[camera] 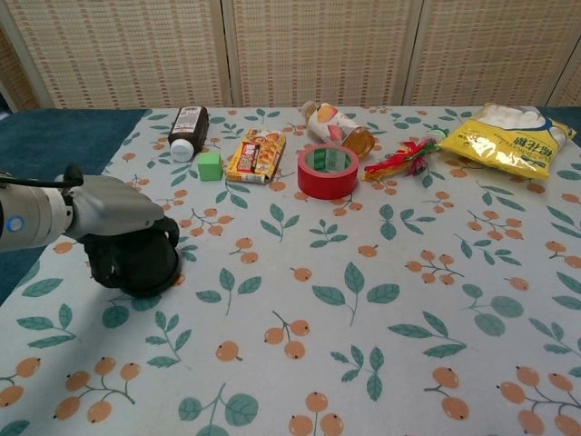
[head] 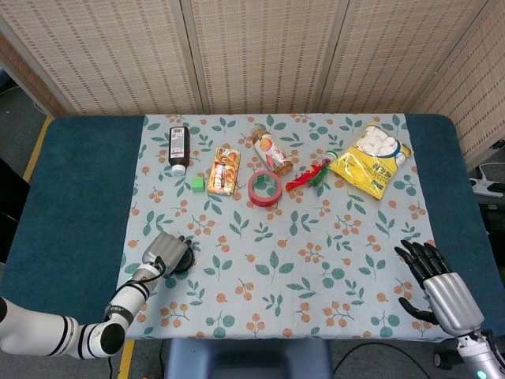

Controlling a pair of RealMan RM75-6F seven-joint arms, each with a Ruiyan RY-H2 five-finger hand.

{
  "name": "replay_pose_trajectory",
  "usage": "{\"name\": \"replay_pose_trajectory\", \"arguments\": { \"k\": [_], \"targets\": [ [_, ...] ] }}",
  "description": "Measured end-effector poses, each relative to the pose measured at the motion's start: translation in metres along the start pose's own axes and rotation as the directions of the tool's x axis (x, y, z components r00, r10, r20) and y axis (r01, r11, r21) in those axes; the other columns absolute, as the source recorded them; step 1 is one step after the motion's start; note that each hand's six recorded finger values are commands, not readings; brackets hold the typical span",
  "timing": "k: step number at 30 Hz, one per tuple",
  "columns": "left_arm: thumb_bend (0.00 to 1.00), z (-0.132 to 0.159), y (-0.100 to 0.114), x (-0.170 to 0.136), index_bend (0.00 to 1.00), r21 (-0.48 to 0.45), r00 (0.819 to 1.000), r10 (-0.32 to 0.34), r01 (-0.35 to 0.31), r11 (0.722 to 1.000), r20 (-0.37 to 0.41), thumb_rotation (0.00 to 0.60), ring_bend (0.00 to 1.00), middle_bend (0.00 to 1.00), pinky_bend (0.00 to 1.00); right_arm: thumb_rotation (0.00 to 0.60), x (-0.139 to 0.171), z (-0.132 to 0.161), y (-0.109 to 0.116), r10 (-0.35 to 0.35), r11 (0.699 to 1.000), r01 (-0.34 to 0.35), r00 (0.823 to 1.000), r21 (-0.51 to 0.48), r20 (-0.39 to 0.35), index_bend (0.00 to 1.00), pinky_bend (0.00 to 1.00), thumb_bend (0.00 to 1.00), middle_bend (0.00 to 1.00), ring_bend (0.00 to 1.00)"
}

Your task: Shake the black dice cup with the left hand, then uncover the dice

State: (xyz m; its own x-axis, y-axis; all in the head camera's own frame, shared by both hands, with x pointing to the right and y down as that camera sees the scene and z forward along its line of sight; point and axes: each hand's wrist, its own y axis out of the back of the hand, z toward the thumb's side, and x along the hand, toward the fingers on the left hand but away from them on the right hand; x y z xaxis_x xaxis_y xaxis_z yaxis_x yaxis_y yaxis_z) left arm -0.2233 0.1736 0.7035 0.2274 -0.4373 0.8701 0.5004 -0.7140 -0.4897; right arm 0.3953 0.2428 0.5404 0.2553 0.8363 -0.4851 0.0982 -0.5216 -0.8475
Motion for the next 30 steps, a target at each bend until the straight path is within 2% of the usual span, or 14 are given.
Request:
{"name": "replay_pose_trajectory", "arguments": {
  "k": [4, 6, 10, 19, 30],
  "targets": [
    [0.49, -0.001, -0.001, 0.0, 0.0, -0.025, 1.0, -0.021, 0.021, 0.999, 0.009, 0.6, 0.06, 0.03, 0.61, 0.6, 0.0, 0.0, 0.0, 0.003, 1.0, -0.003, 1.0, 0.003, 0.005, 0.0, 0.0, 0.17, 0.0, 0.0],
    [0.47, -0.001, -0.002, 0.0, 0.0, -0.044, 0.999, -0.038, 0.038, 0.998, 0.016, 0.6, 0.0, 0.0, 0.54, 0.6, 0.0, 0.0, 0.0, 0.001, 1.0, -0.001, 1.0, 0.002, 0.005, 0.0, 0.0, 0.17, 0.0, 0.0],
    [0.45, -0.002, -0.004, 0.001, 0.0, -0.087, 0.998, -0.056, 0.059, 0.994, 0.034, 0.6, 0.0, 0.0, 0.42, 0.6, 0.0, 0.0, 0.0, -0.002, 1.0, 0.002, 1.0, 0.001, 0.005, 0.0, 0.0, 0.17, 0.0, 0.0],
    [0.39, -0.005, 0.007, -0.001, 0.0, -0.113, 0.999, 0.005, 0.001, 0.994, 0.051, 0.6, 0.0, 0.0, 0.2, 0.6, 0.0, 0.0, 0.001, -0.002, 1.0, 0.002, 1.0, 0.0, 0.005, 0.0, 0.0, 0.17, 0.0, 0.0],
    [0.36, -0.001, 0.003, -0.003, 0.0, -0.094, 0.998, 0.027, -0.022, 0.995, 0.058, 0.6, 0.0, 0.0, 0.18, 0.6, 0.002, 0.0, 0.003, -0.011, 1.0, 0.011, 1.0, -0.004, 0.004, 0.0, 0.0, 0.17, 0.0, 0.0]
  ]
}}
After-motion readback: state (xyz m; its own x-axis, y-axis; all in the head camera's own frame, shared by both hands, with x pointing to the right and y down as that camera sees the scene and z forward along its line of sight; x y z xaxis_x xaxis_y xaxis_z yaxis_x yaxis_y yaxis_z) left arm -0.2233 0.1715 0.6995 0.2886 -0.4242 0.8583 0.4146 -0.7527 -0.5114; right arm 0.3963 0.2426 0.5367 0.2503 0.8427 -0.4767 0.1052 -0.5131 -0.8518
